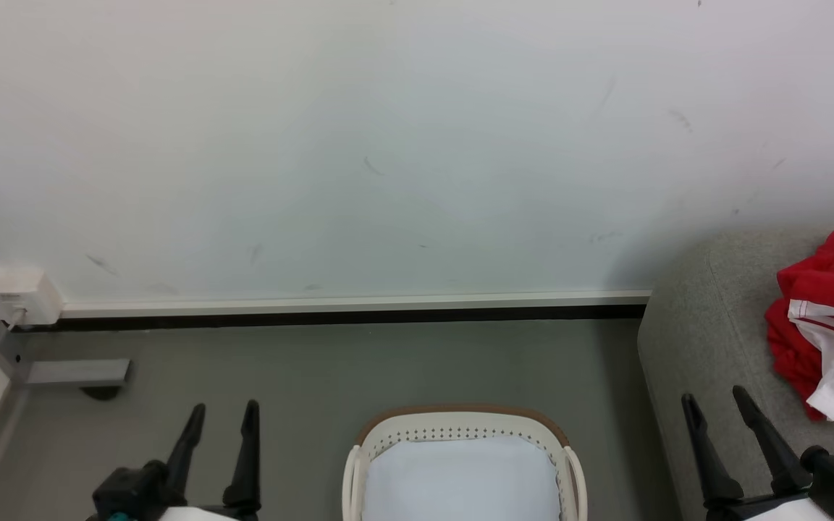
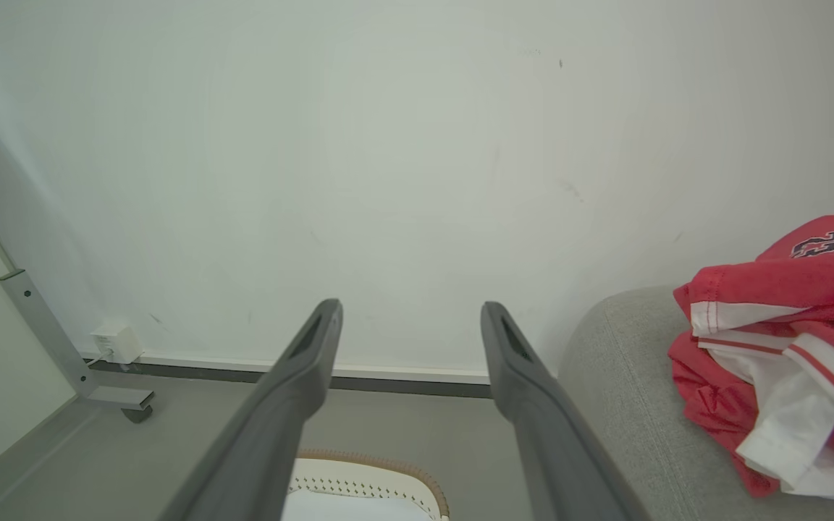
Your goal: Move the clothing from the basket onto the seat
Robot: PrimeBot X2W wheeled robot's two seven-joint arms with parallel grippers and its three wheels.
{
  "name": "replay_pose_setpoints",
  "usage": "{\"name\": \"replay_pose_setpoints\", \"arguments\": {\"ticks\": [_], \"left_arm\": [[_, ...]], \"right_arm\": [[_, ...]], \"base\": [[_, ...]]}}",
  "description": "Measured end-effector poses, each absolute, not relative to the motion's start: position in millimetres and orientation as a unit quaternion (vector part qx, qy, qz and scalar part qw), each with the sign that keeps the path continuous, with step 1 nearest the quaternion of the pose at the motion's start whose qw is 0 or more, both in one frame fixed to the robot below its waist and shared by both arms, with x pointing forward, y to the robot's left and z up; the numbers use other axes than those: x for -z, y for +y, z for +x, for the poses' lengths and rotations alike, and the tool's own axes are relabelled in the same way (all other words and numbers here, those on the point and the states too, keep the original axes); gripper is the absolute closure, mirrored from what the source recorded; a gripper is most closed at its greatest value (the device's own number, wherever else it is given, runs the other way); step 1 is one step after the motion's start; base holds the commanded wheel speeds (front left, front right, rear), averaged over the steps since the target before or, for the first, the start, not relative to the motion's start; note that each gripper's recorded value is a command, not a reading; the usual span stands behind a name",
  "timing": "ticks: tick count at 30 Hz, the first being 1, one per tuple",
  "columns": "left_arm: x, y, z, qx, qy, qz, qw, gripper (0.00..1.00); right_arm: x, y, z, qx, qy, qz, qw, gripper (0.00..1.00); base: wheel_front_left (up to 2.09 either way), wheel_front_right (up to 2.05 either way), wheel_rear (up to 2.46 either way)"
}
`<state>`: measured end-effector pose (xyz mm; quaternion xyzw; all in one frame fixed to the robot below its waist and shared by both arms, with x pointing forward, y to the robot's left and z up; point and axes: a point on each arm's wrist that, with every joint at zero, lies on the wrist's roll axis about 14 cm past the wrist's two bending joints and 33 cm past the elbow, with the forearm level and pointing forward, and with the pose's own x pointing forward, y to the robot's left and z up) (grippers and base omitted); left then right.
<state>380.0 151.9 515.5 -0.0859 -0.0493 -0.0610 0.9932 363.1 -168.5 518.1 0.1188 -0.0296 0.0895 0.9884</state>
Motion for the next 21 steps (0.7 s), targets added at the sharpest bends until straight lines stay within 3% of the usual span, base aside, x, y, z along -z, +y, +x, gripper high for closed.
{"name": "replay_pose_setpoints", "arguments": {"ticks": [1,2,21], "left_arm": [[-515,151,380,0.063,-0.048,-0.089,0.993,0.00],[-512,150,379,0.064,-0.044,-0.089,0.993,1.00],[-488,166,375,0.020,0.011,-0.229,0.973,1.00]], "right_arm": [[-518,-168,363,-0.090,-0.029,0.119,0.988,0.00],[-514,-168,362,-0.089,-0.024,0.120,0.988,1.00],[-494,-177,360,-0.045,0.020,0.258,0.965,1.00]], "base": [[0.00,0.00,0.00],[0.00,0.00,0.00],[0.00,0.00,0.00]]}}
